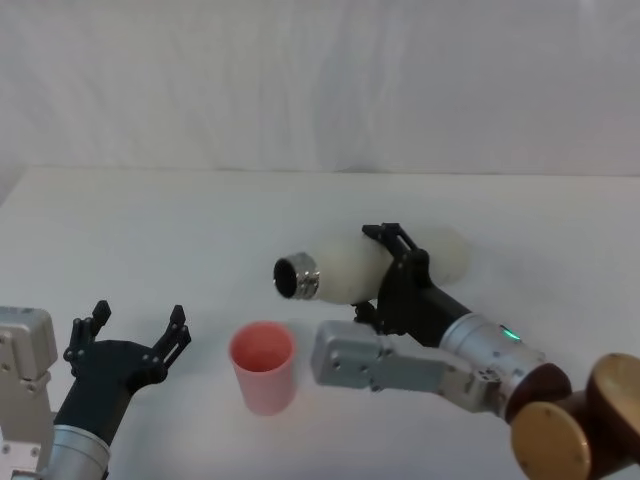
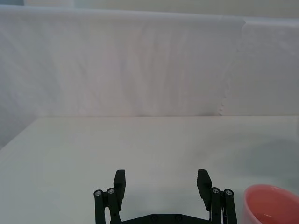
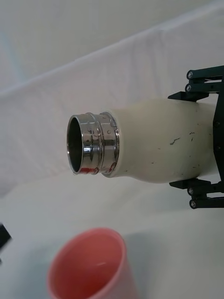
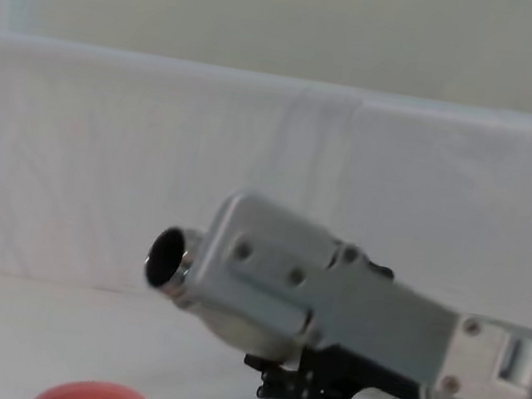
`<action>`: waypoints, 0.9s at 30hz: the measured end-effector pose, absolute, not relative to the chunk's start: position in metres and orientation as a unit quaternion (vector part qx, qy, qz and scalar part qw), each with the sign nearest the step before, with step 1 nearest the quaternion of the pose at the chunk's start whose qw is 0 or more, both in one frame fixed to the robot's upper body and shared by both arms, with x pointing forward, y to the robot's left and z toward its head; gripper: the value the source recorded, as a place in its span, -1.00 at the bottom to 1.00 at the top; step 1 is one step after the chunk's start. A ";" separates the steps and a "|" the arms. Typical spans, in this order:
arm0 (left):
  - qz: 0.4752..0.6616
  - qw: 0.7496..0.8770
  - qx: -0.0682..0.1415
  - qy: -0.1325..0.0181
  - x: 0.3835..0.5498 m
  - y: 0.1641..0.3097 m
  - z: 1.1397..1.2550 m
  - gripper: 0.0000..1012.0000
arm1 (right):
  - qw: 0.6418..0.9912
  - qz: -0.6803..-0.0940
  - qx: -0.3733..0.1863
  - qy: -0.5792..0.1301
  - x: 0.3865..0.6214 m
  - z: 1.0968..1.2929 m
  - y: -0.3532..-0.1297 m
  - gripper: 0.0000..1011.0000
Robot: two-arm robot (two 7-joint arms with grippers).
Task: Grasp the thermos with one hand and pour water into the cup lid.
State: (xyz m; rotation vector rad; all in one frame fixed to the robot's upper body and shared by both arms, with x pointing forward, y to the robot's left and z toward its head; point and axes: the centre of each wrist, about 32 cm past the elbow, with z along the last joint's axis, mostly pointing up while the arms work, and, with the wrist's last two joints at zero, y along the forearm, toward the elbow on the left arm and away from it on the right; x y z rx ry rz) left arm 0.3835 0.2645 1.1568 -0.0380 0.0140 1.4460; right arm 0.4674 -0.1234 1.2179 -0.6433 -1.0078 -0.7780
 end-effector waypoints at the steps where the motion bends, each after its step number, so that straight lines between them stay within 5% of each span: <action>1: 0.662 0.750 -0.017 0.006 0.384 0.265 1.157 0.98 | 0.760 -0.360 -0.291 -0.457 0.467 1.218 -0.125 0.90; 27: 0.662 0.750 -0.017 0.006 0.384 0.265 1.157 0.98 | 0.874 -0.463 -0.061 -0.134 0.463 1.211 -0.181 0.90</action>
